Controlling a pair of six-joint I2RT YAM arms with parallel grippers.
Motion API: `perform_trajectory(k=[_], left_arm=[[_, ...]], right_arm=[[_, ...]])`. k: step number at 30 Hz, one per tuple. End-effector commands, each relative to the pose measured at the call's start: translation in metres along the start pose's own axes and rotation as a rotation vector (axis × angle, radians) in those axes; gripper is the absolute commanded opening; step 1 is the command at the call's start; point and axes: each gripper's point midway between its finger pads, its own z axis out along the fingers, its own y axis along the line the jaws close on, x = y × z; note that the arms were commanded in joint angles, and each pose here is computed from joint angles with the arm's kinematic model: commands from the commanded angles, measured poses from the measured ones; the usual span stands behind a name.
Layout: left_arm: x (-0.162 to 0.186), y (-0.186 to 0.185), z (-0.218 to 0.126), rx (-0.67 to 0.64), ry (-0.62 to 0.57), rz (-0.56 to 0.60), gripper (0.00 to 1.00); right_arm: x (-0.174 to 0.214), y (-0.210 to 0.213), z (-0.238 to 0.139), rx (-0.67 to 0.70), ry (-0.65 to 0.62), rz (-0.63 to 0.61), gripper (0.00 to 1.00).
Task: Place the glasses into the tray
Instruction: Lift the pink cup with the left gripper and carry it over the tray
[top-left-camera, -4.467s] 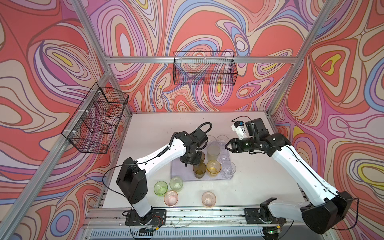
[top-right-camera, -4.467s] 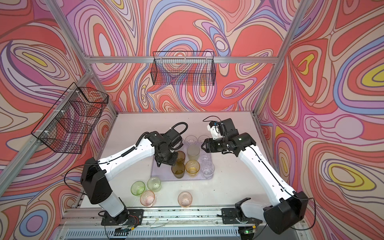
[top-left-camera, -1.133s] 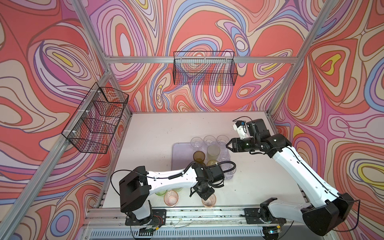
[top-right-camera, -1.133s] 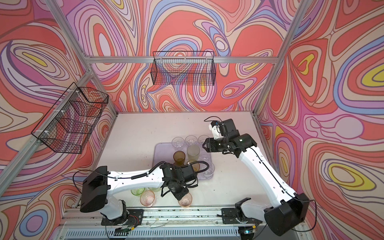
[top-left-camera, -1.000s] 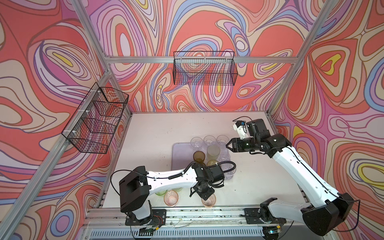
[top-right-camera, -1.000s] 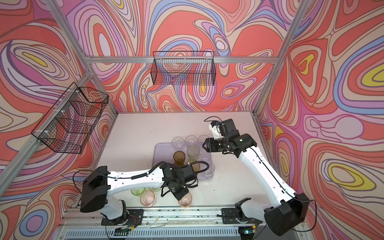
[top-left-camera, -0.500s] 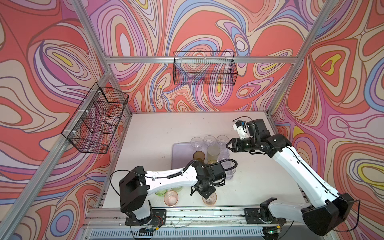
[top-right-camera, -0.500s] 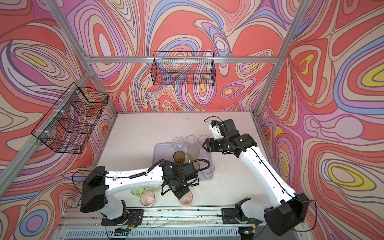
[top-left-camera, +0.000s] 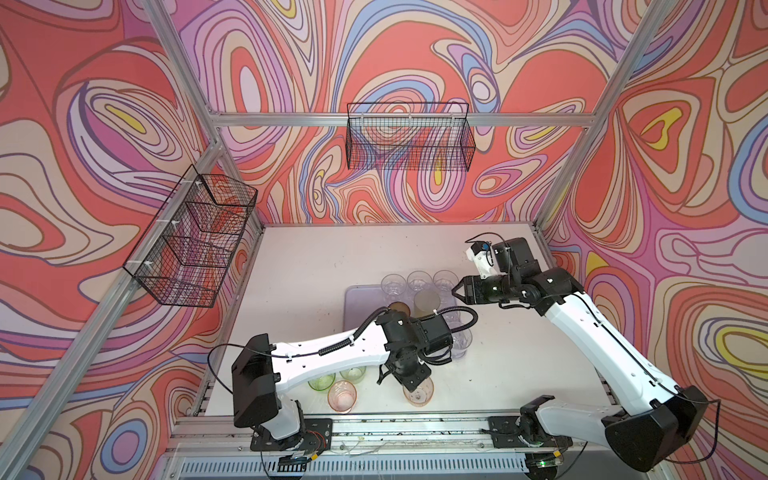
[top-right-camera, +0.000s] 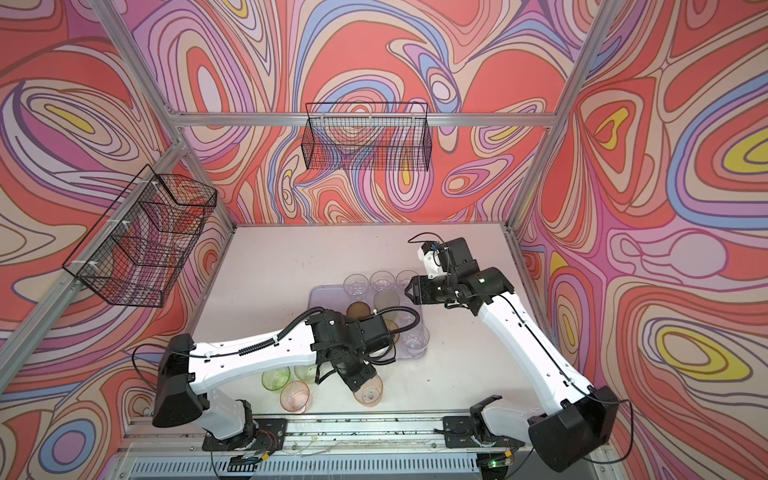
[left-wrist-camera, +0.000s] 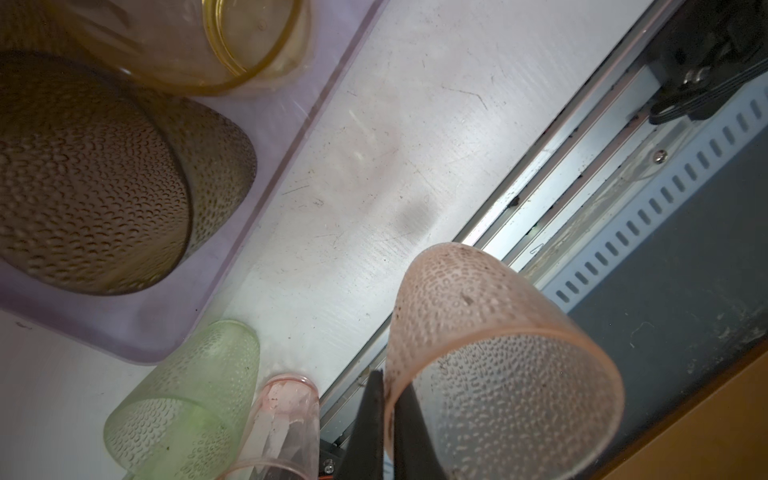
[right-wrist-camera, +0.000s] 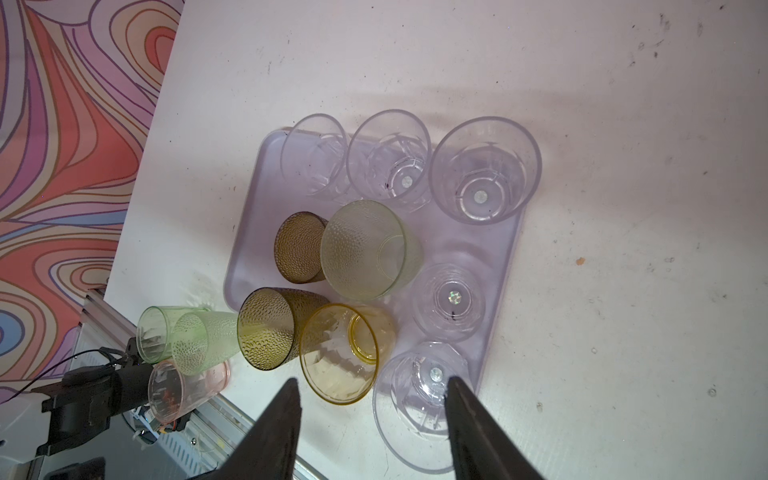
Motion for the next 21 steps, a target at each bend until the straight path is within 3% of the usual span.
perform_trajectory(k=[1, 21], left_arm=[[0.008, 0.02, -0.025, -0.017, 0.002, -0.041, 0.0], [0.016, 0.127, -0.057, -0.139, 0.023, -0.33, 0.0]], right_arm=[[-0.005, 0.001, -0.005, -0.003, -0.026, -0.005, 0.57], [-0.004, 0.002, -0.005, -0.006, -0.022, -0.011, 0.57]])
